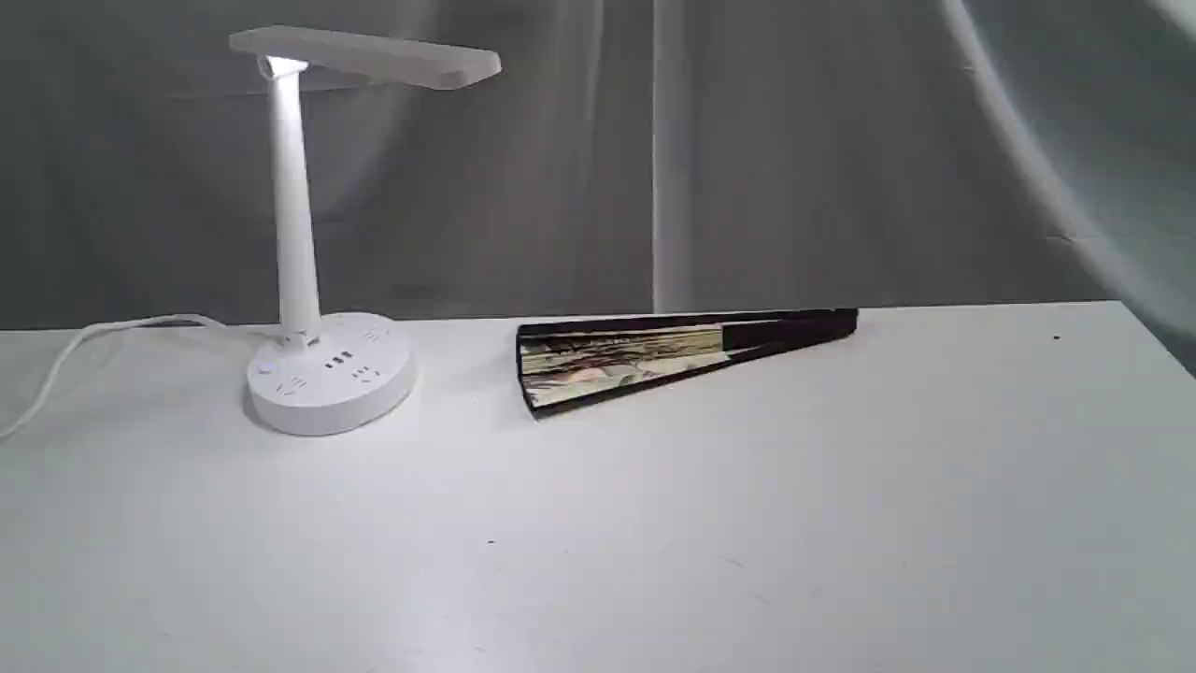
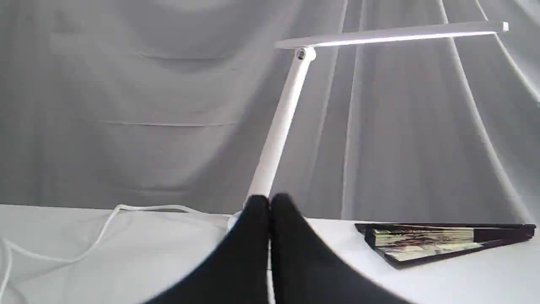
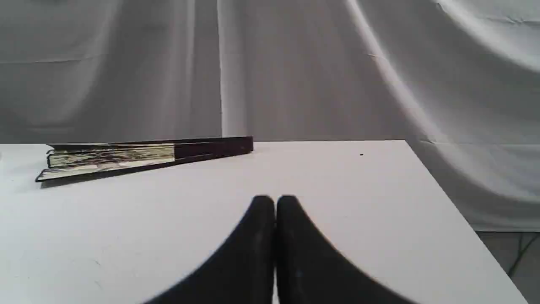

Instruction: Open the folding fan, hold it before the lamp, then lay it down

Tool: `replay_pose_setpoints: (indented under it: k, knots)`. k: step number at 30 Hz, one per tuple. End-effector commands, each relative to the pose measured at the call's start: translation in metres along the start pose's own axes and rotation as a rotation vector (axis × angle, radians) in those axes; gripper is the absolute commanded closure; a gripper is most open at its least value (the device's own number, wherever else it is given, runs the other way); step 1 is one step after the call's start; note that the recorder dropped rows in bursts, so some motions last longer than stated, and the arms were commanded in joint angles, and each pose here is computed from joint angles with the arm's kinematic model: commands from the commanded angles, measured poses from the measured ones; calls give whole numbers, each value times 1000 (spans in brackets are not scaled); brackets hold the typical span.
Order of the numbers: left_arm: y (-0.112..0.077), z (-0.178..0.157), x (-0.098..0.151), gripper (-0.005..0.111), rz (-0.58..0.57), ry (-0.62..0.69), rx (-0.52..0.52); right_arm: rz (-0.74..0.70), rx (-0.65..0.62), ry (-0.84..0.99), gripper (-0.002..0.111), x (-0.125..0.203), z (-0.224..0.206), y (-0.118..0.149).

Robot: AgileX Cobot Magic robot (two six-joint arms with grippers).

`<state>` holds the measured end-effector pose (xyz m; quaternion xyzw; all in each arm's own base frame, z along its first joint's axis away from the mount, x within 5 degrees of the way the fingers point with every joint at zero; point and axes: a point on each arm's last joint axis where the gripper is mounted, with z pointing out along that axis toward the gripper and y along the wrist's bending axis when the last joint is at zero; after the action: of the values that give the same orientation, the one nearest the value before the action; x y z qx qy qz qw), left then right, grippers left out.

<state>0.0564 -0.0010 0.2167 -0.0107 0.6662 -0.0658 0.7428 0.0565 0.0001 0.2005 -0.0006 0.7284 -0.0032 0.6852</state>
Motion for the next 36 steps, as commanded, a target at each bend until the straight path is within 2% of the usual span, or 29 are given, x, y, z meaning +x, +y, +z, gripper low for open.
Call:
replay_pose_setpoints:
  k: [1,11,16,21,30,33,36]
  knots:
    - [0,0,1,107,-10,-2,-2,-5,8,-17,108,-1,0,-1]
    - [0,0,1,107,-10,-2,-2,32,3,-18,108,-1,0,0]
    - [0,0,1,107,-10,-2,-2,235,-17,-64,108,-5,0,1]
    - [0,0,1,107,-10,-2,-2,357,-10,-150,108,-13,-1,-1]
    - [0,0,1,107,-10,-2,-2,345,-37,-341,108,-73,-20,-2]
    - [0,0,1,107,-10,-2,-2,339,-27,-324,108,-87,-14,-3]
    - [0,0,1,107,-10,-2,-2,309,-8,-226,108,-97,7,-3]
